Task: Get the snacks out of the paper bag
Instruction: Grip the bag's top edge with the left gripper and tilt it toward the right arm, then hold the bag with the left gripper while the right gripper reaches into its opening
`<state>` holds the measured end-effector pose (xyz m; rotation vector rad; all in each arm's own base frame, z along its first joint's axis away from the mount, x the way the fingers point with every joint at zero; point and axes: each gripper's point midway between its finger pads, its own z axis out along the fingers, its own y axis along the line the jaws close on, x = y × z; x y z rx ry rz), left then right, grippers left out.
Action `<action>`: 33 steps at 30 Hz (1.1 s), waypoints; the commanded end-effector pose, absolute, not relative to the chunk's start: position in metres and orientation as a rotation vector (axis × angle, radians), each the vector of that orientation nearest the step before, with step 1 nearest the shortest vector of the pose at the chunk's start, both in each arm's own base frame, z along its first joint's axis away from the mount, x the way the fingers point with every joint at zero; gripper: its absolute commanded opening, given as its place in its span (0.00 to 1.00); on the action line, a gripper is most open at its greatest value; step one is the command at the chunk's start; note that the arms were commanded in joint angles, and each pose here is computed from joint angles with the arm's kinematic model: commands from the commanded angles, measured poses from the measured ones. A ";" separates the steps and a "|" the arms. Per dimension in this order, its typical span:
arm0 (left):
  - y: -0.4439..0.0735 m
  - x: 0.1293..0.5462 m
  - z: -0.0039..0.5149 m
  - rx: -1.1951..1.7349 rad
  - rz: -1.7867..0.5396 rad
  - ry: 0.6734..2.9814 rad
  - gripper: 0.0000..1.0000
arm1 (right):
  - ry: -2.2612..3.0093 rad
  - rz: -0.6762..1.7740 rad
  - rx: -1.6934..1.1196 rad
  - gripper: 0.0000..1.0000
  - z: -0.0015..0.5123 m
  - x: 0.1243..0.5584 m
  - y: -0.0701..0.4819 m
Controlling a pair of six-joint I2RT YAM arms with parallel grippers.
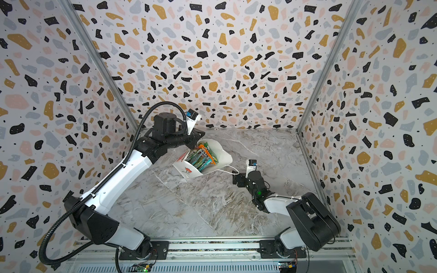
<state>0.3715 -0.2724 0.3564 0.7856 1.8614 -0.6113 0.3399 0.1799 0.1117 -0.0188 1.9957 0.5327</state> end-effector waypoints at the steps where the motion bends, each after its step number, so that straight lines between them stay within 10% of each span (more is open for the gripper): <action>1: -0.282 0.356 0.387 0.797 -0.648 1.739 0.00 | 2.036 0.385 -0.023 0.91 0.116 0.341 0.157; 14: -0.294 0.325 0.365 0.833 -0.744 1.720 0.00 | 1.980 0.235 -0.054 0.91 0.170 0.331 0.131; 33: -0.283 0.301 0.349 0.852 -0.767 1.699 0.00 | 1.718 0.680 -0.760 0.91 0.248 0.259 0.271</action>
